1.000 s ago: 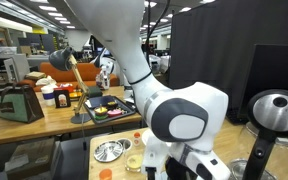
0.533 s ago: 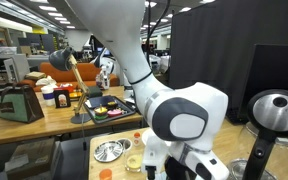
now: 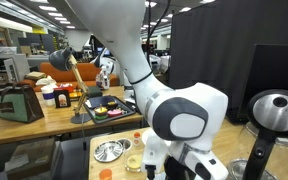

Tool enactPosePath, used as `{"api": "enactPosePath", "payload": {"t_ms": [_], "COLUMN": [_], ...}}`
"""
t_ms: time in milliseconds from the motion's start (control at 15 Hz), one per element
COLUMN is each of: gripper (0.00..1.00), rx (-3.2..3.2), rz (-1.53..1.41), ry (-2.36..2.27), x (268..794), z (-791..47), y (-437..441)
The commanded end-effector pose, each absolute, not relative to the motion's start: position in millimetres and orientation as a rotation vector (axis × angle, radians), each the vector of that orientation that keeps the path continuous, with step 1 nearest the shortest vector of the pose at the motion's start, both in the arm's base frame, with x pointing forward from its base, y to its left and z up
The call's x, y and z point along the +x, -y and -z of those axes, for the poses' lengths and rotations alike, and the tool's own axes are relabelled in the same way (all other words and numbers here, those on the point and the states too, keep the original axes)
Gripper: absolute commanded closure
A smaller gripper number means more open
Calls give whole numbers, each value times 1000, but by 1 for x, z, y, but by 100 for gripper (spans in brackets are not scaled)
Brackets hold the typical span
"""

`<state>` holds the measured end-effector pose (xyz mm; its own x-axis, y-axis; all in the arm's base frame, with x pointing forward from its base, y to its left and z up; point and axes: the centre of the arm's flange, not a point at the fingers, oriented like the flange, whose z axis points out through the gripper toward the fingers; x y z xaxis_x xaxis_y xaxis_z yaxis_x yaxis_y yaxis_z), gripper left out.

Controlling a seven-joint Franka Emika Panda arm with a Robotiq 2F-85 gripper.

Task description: Press a button on the weighing machine on the table

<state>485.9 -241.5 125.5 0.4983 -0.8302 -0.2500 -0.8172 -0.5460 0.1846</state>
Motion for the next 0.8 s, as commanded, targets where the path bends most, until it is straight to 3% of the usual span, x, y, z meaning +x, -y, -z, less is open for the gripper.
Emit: {"api": "enactPosePath", "payload": {"t_ms": [0,733], "gripper": [100,100], "rx": [2668,2684], "rz": [598,614], "ry": [1519,1602], "x": [489,473], "z": [-101,-122], "y": [250,262]}}
